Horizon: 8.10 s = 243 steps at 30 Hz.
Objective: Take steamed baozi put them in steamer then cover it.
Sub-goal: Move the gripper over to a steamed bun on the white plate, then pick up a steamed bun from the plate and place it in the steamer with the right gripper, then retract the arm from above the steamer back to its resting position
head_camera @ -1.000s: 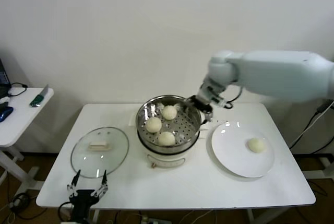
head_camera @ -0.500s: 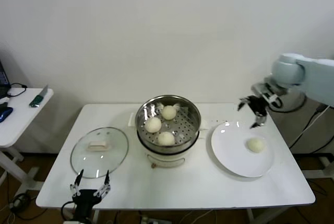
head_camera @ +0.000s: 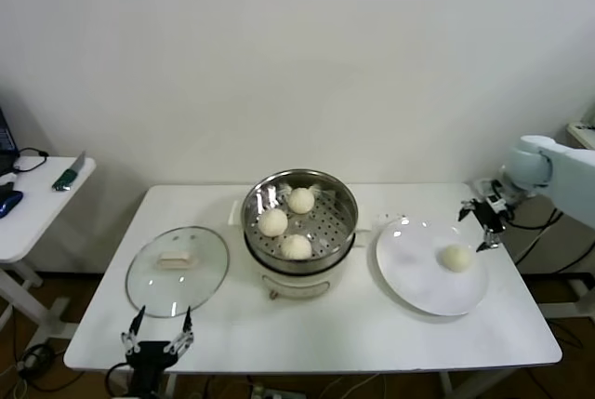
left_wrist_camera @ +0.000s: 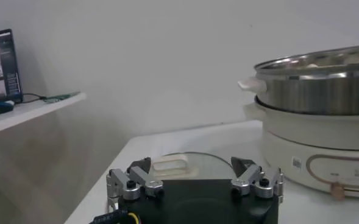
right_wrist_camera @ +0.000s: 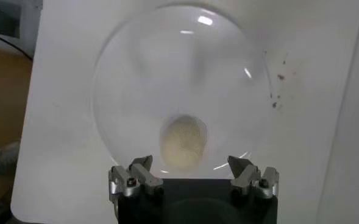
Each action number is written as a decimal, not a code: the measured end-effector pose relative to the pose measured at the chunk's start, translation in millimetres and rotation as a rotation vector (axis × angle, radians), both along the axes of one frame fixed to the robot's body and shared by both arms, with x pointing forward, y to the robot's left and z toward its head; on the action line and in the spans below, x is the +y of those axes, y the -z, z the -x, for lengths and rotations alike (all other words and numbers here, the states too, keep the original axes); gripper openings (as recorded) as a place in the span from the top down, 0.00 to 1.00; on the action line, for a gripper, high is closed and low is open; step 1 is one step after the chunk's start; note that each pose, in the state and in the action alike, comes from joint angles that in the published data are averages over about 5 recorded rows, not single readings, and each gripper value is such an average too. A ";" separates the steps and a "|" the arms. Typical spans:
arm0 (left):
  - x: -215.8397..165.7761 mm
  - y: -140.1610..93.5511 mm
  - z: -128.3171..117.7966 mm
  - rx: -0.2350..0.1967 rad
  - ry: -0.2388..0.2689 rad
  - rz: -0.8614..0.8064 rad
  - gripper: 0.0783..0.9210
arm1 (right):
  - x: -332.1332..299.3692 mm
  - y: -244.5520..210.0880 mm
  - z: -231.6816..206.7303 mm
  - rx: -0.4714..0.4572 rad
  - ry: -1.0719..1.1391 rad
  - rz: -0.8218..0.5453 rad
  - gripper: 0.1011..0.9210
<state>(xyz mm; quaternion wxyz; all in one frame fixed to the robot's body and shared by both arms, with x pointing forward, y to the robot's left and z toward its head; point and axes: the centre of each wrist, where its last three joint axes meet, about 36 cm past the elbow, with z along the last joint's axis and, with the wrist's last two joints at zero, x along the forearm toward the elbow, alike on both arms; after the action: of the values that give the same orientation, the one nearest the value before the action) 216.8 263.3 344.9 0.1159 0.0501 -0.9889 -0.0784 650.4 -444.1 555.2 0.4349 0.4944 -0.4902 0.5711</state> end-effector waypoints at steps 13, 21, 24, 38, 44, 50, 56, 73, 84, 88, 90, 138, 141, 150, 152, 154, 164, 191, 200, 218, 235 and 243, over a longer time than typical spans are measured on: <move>1.9 4.3 -0.8 0.009 -0.013 -0.005 0.12 | -0.4 59.5 -12.9 0.026 0.035 0.013 0.12; 2.0 4.5 -0.8 0.011 -0.019 -0.004 0.12 | 5.3 81.2 -20.3 0.022 0.047 0.015 0.12; 1.8 4.3 -1.2 0.011 -0.020 -0.003 0.12 | 6.9 85.2 -22.7 0.017 0.050 0.017 0.15; 0.4 2.7 -1.8 0.009 -0.023 0.000 0.12 | 10.1 90.9 -26.0 0.022 0.059 0.018 0.40; -0.2 2.3 -1.7 0.013 -0.025 0.000 0.12 | 10.4 83.8 -27.0 0.025 0.064 0.010 0.44; -0.9 0.0 -4.6 0.006 -0.023 0.001 0.12 | 17.0 49.9 -31.8 0.005 0.051 -0.002 0.44; -2.1 -1.3 -5.4 0.005 -0.016 0.002 0.12 | 48.5 -19.3 -41.6 -0.045 -0.010 -0.036 0.44; -4.0 -8.5 -10.7 -0.008 0.005 0.002 0.12 | 208.3 -186.0 -24.1 -0.167 -0.200 -0.183 0.44; -3.3 -9.3 -11.7 -0.007 0.005 0.001 0.12 | 295.6 -160.6 -17.5 -0.142 -0.254 -0.174 0.44; -2.5 -9.4 -11.3 -0.005 0.005 -0.001 0.12 | 312.6 -136.5 -17.6 -0.124 -0.251 -0.166 0.44; -2.1 -9.4 -11.0 -0.004 0.004 -0.002 0.12 | 317.0 -124.0 -17.8 -0.115 -0.245 -0.163 0.44; -4.9 -22.8 -12.3 -0.032 0.027 0.020 0.12 | 270.2 -118.2 -11.3 -0.279 -0.047 -0.525 0.12; -5.0 -23.9 -13.5 -0.042 0.028 0.029 0.12 | 253.2 -115.5 -6.8 -0.360 0.028 -0.643 0.12; -7.8 -31.2 -16.9 -0.062 0.065 0.035 0.12 | 196.8 -82.7 14.9 -0.617 0.298 -0.959 0.12; -7.3 -32.2 -17.4 -0.064 0.074 0.029 0.12 | 181.9 -70.3 22.8 -0.665 0.364 -1.014 0.12; -5.9 -32.4 -18.4 -0.068 0.078 0.020 0.12 | 167.3 -56.5 32.6 -0.706 0.429 -1.064 0.12; -1.2 -29.4 -22.4 -0.085 0.088 -0.032 0.12 | 96.1 27.3 104.2 -0.849 0.703 -1.275 0.12; 33.9 -17.8 -15.2 -0.157 0.118 -0.596 0.12 | 56.0 263.0 345.8 -1.068 1.171 -1.394 0.12; 51.1 18.2 -20.6 -0.088 0.127 -0.966 0.12 | 76.8 293.2 372.7 -1.060 1.218 -1.384 0.12; 65.3 84.7 -76.5 -0.013 0.157 -1.350 0.12 | 91.8 306.5 396.1 -1.065 1.251 -1.374 0.12; 73.1 104.7 -137.5 -0.024 0.168 -1.454 0.12 | 95.2 311.1 407.1 -1.081 1.265 -1.374 0.12; 75.4 110.9 -159.8 -0.021 0.176 -1.480 0.12 | 98.4 312.0 411.5 -1.079 1.272 -1.374 0.12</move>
<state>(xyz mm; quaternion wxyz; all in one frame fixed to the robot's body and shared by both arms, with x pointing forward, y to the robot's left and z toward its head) 376.6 338.7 234.0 0.0357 0.0363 -0.6791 -0.7323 238.9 -345.7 243.2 0.0079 -0.0293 -0.9994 -0.0140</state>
